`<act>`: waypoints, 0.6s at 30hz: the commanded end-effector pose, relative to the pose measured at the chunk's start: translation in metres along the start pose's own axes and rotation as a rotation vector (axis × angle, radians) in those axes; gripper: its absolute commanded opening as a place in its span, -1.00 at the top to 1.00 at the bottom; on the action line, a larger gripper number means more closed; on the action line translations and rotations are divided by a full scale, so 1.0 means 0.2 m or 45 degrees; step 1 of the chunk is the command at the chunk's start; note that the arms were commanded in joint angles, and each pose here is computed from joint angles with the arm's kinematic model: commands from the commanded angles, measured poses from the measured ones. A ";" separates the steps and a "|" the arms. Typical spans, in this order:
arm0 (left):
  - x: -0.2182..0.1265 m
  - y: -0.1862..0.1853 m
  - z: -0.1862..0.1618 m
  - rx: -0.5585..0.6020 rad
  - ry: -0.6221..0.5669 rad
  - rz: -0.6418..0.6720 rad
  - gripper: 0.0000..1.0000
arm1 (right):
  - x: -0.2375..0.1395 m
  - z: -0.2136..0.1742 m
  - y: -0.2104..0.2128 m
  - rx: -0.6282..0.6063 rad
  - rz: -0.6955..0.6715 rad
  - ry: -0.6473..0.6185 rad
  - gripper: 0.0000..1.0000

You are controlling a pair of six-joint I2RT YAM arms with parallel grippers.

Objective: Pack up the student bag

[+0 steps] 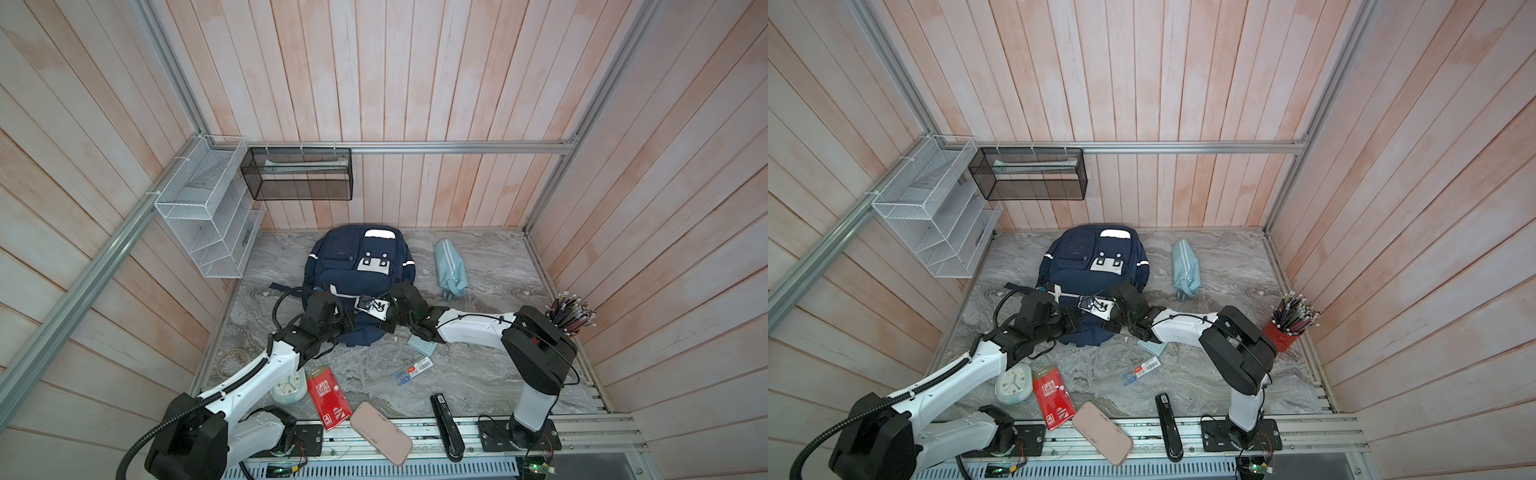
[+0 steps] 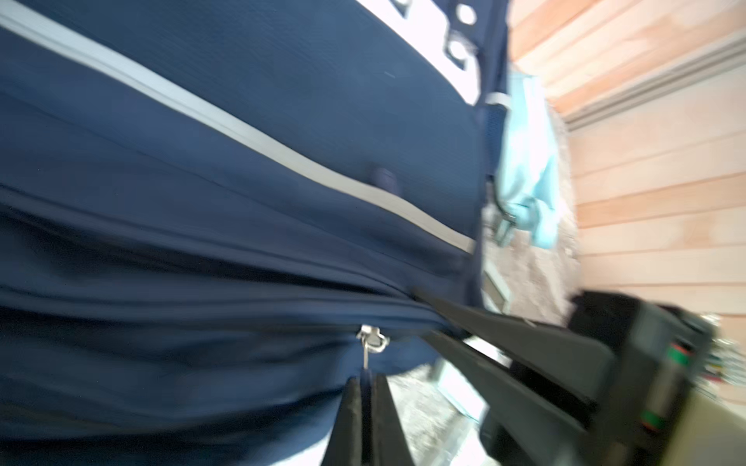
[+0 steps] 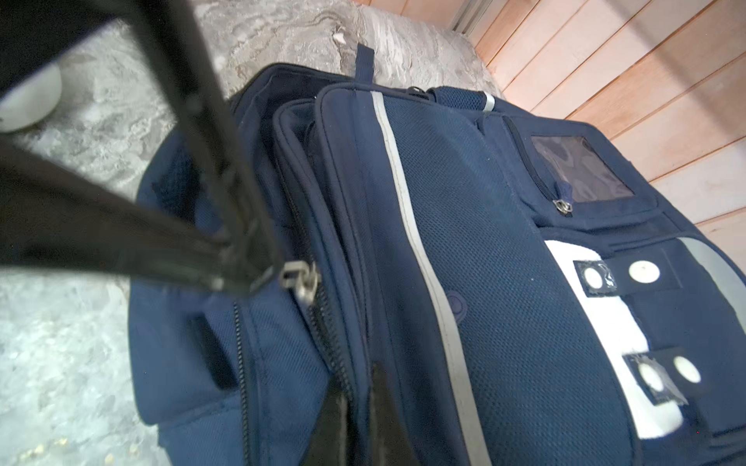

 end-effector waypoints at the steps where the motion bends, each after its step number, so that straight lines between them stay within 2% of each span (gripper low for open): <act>1: 0.01 0.22 0.10 0.027 -0.113 0.242 1.00 | -0.10 -0.06 -0.02 0.002 -0.022 0.054 1.00; 3: -0.01 0.26 0.19 0.023 -0.164 0.299 1.00 | -0.13 -0.07 -0.02 -0.002 -0.008 0.043 1.00; 10: -0.14 0.42 0.52 -0.099 -0.318 0.312 1.00 | -0.27 -0.14 -0.16 0.089 -0.032 -0.052 1.00; 12: -0.19 0.40 0.54 -0.095 -0.346 0.273 1.00 | -0.34 -0.17 -0.23 0.127 -0.068 -0.110 1.00; 14: -0.20 0.34 0.49 -0.092 -0.307 0.179 1.00 | -0.36 -0.19 -0.29 0.130 -0.122 -0.115 1.00; 15: -0.19 0.30 0.44 -0.083 -0.267 0.129 1.00 | -0.35 -0.20 -0.33 0.157 -0.185 -0.098 0.89; 17: -0.16 0.22 0.34 -0.061 -0.206 0.057 1.00 | -0.35 -0.17 -0.36 0.192 -0.181 -0.107 0.54; 18: -0.15 0.18 0.29 -0.059 -0.178 0.013 1.00 | -0.35 -0.15 -0.36 0.218 -0.189 -0.117 0.44</act>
Point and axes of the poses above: each gripper's point midway between its finger pads, its own x axis out along the fingers, its own y axis along the line the jaws close on, z = x × y, the point moved 3 cm from there along -x, back along the fingers, and after that the axes turned 7 degrees about -x, right-handed, at the moved point
